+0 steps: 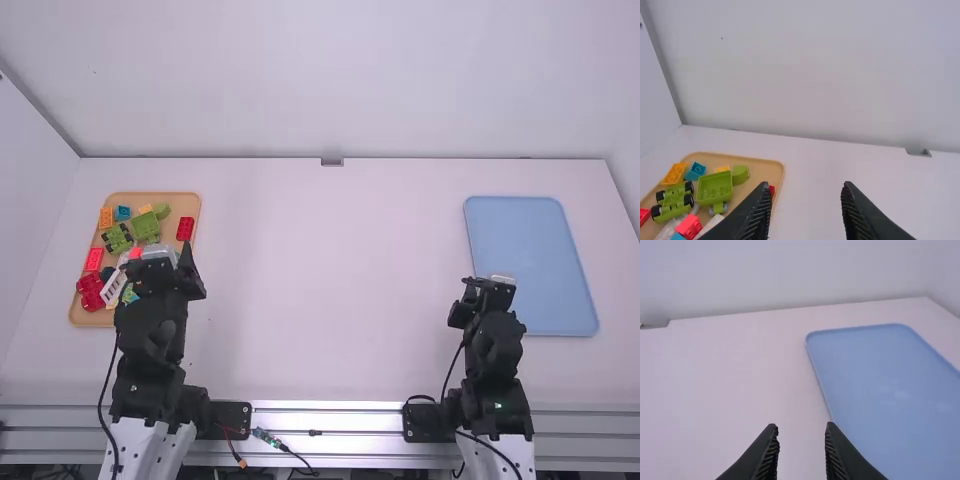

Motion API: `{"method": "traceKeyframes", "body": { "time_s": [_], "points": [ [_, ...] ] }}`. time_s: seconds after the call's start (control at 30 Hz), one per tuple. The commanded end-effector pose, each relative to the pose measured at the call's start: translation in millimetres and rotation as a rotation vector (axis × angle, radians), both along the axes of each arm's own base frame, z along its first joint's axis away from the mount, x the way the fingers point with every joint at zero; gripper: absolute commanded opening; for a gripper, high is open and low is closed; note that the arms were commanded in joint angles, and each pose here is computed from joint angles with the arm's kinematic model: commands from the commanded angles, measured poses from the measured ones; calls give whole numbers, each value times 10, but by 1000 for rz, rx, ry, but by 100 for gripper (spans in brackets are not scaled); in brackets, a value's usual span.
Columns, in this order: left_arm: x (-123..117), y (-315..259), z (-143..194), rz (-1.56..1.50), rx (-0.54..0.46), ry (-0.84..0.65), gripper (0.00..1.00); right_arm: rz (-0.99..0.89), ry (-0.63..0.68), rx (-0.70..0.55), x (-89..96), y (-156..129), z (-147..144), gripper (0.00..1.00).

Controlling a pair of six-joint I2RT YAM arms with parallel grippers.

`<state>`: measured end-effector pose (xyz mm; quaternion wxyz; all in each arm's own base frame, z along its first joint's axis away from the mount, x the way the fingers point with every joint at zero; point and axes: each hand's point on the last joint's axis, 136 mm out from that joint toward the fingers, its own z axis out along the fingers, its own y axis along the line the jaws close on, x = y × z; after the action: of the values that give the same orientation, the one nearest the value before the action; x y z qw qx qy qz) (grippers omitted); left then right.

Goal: Assemble lego blocks to make yellow taxi

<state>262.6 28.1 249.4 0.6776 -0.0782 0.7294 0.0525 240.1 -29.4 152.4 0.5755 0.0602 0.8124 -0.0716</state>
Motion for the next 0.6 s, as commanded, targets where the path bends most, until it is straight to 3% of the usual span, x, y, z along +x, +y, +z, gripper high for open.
{"method": "traceKeyframes", "body": {
  "time_s": [0.0, 0.27, 0.57],
  "points": [
    [29, 4, 134, 10, -47, -2, 43, -41, -30, -13, 8, -70, 211, 28],
    [168, 0, 128, 21, -81, 147, 59, -105, -26, -13, 25, -170, 354, 34],
    [399, -14, 333, 30, -132, 196, 75, -106, -25, -10, 89, -168, 517, 41]
  ]
}}
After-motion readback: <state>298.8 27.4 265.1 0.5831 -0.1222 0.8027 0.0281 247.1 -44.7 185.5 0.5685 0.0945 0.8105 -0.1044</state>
